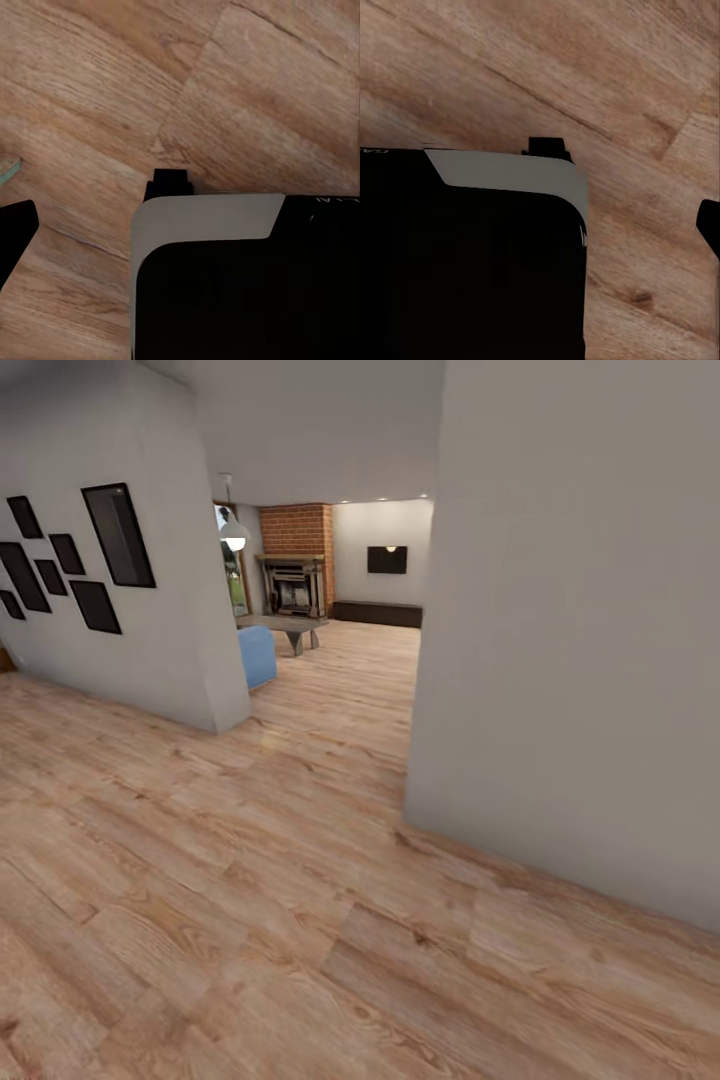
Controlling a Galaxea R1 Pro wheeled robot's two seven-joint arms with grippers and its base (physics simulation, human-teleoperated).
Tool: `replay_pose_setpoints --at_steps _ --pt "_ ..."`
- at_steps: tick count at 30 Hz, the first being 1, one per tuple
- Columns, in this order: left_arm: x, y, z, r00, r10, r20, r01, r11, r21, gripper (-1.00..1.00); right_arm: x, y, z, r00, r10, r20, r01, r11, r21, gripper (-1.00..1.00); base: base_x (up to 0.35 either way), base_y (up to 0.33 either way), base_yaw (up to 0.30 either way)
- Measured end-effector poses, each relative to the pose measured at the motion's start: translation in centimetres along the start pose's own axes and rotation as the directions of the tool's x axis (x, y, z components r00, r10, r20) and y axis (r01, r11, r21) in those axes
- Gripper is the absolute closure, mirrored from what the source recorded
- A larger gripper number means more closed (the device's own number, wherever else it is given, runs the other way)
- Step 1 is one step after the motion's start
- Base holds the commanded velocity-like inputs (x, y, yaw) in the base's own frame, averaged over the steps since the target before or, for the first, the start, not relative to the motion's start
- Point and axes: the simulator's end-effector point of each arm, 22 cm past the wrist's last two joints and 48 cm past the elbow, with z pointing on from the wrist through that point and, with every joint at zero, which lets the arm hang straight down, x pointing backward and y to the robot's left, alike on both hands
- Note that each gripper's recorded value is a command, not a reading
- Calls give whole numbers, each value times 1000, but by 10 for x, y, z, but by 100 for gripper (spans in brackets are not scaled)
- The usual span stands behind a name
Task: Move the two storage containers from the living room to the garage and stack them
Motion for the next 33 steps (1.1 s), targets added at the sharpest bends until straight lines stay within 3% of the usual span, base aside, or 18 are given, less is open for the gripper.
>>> replay_pose_setpoints --at_steps 16,33 --pt "-1 0 0 1000 0 1 0 1000 0 -100 0 0 0 1000 1 0 -1 1000 0 -100 321 0 262" --pt "0 0 0 1000 0 0 0 1000 0 -100 1 0 0 1000 5 -2 -5 1000 1 -100 321 0 31"
